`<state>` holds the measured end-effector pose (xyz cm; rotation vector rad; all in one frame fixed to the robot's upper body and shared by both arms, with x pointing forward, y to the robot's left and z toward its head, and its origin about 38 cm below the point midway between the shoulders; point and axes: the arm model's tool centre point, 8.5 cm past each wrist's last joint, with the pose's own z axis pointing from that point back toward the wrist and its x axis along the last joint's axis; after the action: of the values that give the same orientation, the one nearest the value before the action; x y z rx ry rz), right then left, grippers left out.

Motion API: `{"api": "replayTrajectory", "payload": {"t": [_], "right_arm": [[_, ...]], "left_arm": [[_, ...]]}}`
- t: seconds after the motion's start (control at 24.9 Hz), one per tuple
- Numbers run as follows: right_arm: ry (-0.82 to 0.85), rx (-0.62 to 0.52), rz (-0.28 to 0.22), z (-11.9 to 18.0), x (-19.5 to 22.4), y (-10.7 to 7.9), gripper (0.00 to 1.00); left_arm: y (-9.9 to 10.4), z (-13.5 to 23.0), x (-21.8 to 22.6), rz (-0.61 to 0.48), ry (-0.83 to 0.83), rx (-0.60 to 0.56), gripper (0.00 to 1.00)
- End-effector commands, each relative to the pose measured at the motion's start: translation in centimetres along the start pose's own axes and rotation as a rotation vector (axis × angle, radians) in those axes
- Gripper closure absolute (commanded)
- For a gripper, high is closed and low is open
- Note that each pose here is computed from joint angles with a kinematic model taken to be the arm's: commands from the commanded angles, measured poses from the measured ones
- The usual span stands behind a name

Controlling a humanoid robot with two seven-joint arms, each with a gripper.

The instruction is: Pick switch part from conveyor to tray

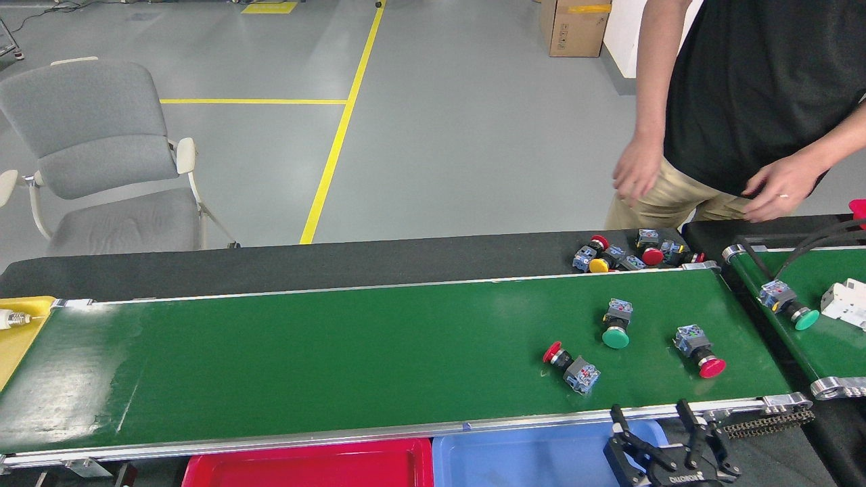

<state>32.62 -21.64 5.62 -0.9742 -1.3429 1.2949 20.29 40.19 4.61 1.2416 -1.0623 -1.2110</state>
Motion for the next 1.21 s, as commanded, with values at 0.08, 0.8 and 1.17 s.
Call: {"api": "replayTrajectory", "payload": {"t": [0.08, 0.8, 1.17], "right_arm": [[-0.061, 0.062, 0.027, -3.2, 1.4, -0.3, 0.02], [-0.274, 0.173, 0.082, -5.5, 7.9, 1.6, 0.97], [-0.989, 0.067, 0.152, -0.6, 21.7, 0.8, 0.03]], "left_arm": [[0.4, -0.2, -0.1, -0.007, 0.0, 0.014, 0.0], [0.4, -0.5, 0.2, -0.002, -0.003, 0.015, 0.0], [0.9, -1.2, 0.1, -0.006, -0.006, 0.036, 0.0]]}}
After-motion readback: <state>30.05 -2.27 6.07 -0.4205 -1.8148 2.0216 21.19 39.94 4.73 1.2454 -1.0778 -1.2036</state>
